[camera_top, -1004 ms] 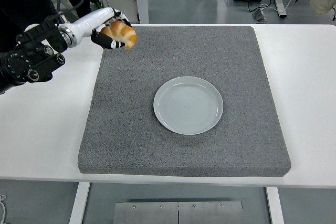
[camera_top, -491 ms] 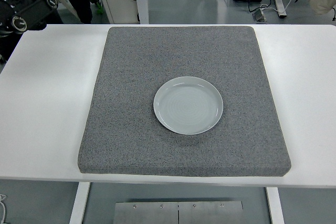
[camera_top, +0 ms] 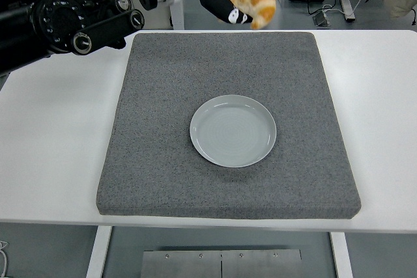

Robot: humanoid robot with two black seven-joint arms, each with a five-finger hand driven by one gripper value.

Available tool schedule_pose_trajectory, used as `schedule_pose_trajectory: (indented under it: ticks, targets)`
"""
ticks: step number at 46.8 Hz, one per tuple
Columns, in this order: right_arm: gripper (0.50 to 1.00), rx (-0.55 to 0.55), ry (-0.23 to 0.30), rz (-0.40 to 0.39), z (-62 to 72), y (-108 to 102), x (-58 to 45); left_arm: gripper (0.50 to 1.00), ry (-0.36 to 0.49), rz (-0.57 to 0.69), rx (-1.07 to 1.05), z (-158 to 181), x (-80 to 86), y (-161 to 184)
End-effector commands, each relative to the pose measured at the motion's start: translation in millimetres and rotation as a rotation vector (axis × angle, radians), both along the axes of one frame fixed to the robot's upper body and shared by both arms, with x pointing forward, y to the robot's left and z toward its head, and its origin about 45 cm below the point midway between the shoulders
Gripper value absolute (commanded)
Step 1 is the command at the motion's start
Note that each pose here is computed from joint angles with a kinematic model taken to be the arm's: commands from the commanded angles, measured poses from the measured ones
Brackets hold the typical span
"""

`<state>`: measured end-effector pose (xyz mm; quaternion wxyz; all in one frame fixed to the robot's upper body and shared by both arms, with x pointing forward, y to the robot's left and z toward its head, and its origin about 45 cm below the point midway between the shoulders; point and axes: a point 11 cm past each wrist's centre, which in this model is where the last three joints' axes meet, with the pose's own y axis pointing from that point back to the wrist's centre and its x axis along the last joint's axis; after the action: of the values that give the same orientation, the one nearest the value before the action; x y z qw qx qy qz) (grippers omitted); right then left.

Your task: Place the bread on the plate

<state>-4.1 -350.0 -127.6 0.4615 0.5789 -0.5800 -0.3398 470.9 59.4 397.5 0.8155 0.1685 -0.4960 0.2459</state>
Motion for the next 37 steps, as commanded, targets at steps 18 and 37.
schedule_pose_trajectory:
  ticks: [18,37]
  targets:
    - [1.0,0.001,0.0,0.0,-0.1,0.5,-0.1,0.5,-0.014,-0.097,0.067,-132.8,-52.8,2.5]
    - [1.0,0.001,0.0,0.0,-0.1,0.5,-0.1,0.5,0.047,-0.063,0.068,-167.4,-61.7,15.7]
